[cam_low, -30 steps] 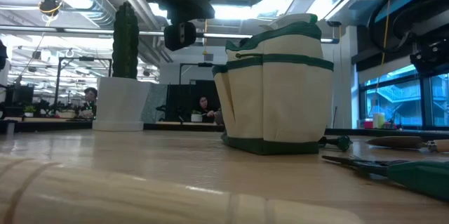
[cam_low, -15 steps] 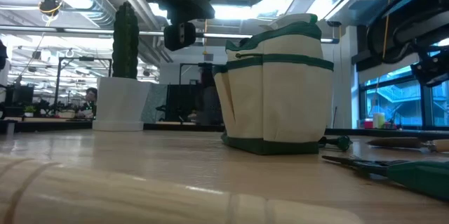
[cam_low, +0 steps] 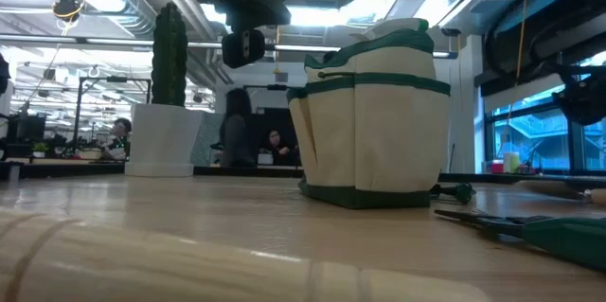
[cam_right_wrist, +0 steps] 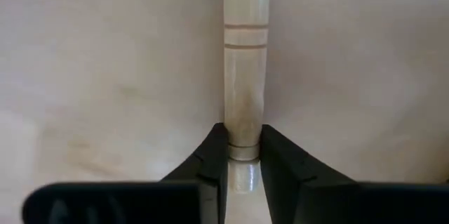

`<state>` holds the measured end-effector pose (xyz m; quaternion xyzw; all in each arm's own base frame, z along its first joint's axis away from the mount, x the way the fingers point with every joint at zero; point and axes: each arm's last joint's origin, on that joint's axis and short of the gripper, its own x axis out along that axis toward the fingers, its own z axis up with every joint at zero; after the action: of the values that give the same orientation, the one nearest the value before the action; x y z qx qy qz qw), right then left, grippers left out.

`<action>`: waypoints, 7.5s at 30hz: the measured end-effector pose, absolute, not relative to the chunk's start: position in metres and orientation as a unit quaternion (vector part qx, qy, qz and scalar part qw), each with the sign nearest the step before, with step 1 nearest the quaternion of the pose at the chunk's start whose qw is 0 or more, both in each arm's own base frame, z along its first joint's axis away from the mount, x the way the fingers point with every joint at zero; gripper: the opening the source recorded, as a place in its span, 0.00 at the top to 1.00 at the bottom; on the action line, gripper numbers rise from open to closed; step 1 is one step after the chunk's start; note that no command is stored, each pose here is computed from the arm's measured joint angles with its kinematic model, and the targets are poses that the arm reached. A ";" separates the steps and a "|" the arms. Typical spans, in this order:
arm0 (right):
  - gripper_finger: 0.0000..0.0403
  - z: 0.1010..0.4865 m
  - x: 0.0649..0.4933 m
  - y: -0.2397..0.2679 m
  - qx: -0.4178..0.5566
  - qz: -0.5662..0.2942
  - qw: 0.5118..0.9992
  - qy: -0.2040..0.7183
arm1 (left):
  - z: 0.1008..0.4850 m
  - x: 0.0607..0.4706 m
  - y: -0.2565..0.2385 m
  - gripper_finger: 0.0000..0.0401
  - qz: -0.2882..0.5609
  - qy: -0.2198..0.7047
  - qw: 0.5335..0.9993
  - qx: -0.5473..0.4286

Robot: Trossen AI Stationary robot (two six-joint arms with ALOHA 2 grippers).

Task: Pick & Place Garden tools in Gardening bag
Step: Put the trowel into the gardening bag

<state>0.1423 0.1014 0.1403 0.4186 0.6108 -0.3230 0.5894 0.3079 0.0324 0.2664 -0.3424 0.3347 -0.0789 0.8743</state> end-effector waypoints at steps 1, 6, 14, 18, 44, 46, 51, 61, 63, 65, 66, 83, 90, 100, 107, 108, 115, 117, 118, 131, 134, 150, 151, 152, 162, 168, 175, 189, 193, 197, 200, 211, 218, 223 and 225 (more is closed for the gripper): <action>0.85 0.141 0.144 0.103 0.434 -0.317 0.585 0.608 | 0.266 0.308 0.032 1.00 -0.079 0.335 0.875 -0.342; 0.86 0.158 0.158 0.114 0.502 -0.274 0.573 0.588 | 0.266 0.308 0.032 0.99 -0.080 0.334 0.876 -0.338; 0.86 0.235 0.173 0.124 0.591 -0.188 0.570 0.540 | 0.266 0.308 0.033 1.00 -0.080 0.333 0.879 -0.332; 0.86 0.282 0.176 0.124 0.634 -0.151 0.579 0.491 | 0.267 0.308 0.033 0.99 -0.083 0.331 0.883 -0.322; 0.86 0.416 0.213 0.098 0.587 -0.064 0.807 -0.014 | 0.346 0.298 0.016 0.99 -0.091 0.051 0.959 -0.262; 0.86 0.417 0.216 0.095 0.568 -0.067 0.820 -0.021 | 0.350 0.295 0.019 0.99 -0.099 0.048 0.944 -0.310; 0.86 0.418 0.222 0.092 0.533 -0.071 0.843 -0.032 | 0.354 0.294 0.025 0.98 -0.157 0.057 0.905 -0.391; 0.84 0.418 0.225 0.082 0.399 -0.091 0.912 -0.028 | 0.361 0.293 0.027 0.97 -0.185 0.054 0.851 -0.489; 0.84 0.418 0.226 0.080 0.359 -0.094 0.928 -0.025 | 0.361 0.293 0.027 0.97 -0.184 0.055 0.846 -0.497; 0.84 0.418 0.227 0.078 0.309 -0.098 0.946 -0.020 | 0.361 0.293 0.028 0.97 -0.174 0.053 0.842 -0.508; 0.84 0.418 0.228 0.077 0.280 -0.099 0.955 -0.017 | 0.361 0.294 0.028 0.97 -0.167 0.049 0.839 -0.515; 0.85 0.415 0.234 0.055 -0.147 -0.122 0.981 0.042 | 0.358 0.296 0.038 0.97 -0.015 -0.036 0.732 -0.680; 0.85 0.415 0.236 0.046 -0.329 -0.150 0.929 0.079 | 0.358 0.296 0.030 0.97 -0.076 0.029 0.689 -0.720; 0.85 0.399 0.254 0.052 -0.638 -0.143 0.733 0.188 | 0.358 0.293 0.031 0.94 -0.139 0.125 0.608 -0.772; 0.85 0.385 0.270 0.075 -0.701 -0.115 0.676 0.195 | 0.357 0.286 0.063 0.93 -0.142 0.132 0.624 -0.757; 0.85 0.384 0.271 0.078 -0.704 -0.110 0.675 0.193 | 0.357 0.284 0.066 0.92 -0.148 0.140 0.623 -0.755; 0.85 0.377 0.276 0.087 -0.713 -0.095 0.668 0.191 | 0.342 0.287 0.072 0.73 -0.149 0.216 0.594 -0.760; 0.85 0.375 0.279 0.088 -0.715 -0.093 0.666 0.194 | 0.338 0.294 0.067 0.66 -0.157 0.223 0.593 -0.758; 0.85 0.374 0.280 0.088 -0.715 -0.092 0.664 0.196 | 0.335 0.298 0.066 0.62 -0.159 0.226 0.590 -0.758; 0.85 0.358 0.294 0.091 -0.719 -0.078 0.657 0.215 | 0.335 0.345 0.056 0.42 -0.257 0.215 0.602 -0.725; 0.85 0.359 0.294 0.091 -0.714 -0.087 0.659 0.219 | 0.336 0.346 0.053 0.43 -0.262 0.218 0.603 -0.721; 0.85 0.360 0.294 0.090 -0.692 -0.103 0.680 0.218 | 0.336 0.346 0.053 0.57 -0.266 0.207 0.630 -0.699; 0.85 0.360 0.294 0.090 -0.688 -0.106 0.684 0.218 | 0.336 0.346 0.053 0.58 -0.265 0.205 0.632 -0.699; 0.85 0.360 0.294 0.089 -0.687 -0.111 0.683 0.221 | 0.336 0.346 0.053 0.59 -0.264 0.203 0.633 -0.699; 0.85 0.361 0.294 0.087 -0.685 -0.128 0.678 0.232 | 0.336 0.346 0.054 0.65 -0.259 0.194 0.638 -0.699; 0.85 0.361 0.294 0.087 -0.685 -0.129 0.679 0.231 | 0.336 0.346 0.054 0.75 -0.258 0.192 0.641 -0.697; 0.83 0.362 0.295 0.087 -0.664 -0.139 0.700 0.222 | 0.337 0.346 0.056 0.84 -0.260 0.181 0.657 -0.684; 0.35 0.391 0.290 0.080 -0.460 -0.380 0.780 0.187 | 0.343 0.344 0.061 0.84 -0.209 0.085 0.737 -0.638; 0.25 0.396 0.281 0.078 -0.359 -0.457 0.792 0.187 | 0.336 0.342 0.056 0.84 -0.142 0.088 0.774 -0.610; 0.20 0.401 0.270 0.086 -0.319 -0.466 0.808 0.167 | 0.334 0.335 0.045 0.84 -0.073 0.103 0.816 -0.564; 0.20 0.407 0.263 0.087 -0.269 -0.487 0.817 0.148 | 0.331 0.334 0.036 0.84 -0.022 0.093 0.842 -0.530; 0.20 0.433 0.229 0.079 -0.047 -0.523 0.850 0.025 | 0.341 0.330 -0.014 0.84 0.127 -0.009 0.899 -0.418; 0.20 0.442 0.211 0.086 0.074 -0.410 0.906 -0.073 | 0.340 0.321 -0.058 0.84 0.203 -0.034 0.900 -0.385; 0.20 0.416 0.226 0.078 0.257 -0.205 0.943 -0.043 | 0.340 0.312 -0.086 0.84 0.219 -0.048 0.895 -0.386; 0.20 0.398 0.239 0.070 0.345 -0.136 0.928 0.041 | 0.340 0.309 -0.094 0.84 0.218 -0.049 0.896 -0.385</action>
<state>0.2389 0.0695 0.3976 0.3451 0.0406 -0.1359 0.9278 0.3089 -0.0938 0.3402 -0.3845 -0.0489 0.2179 0.8957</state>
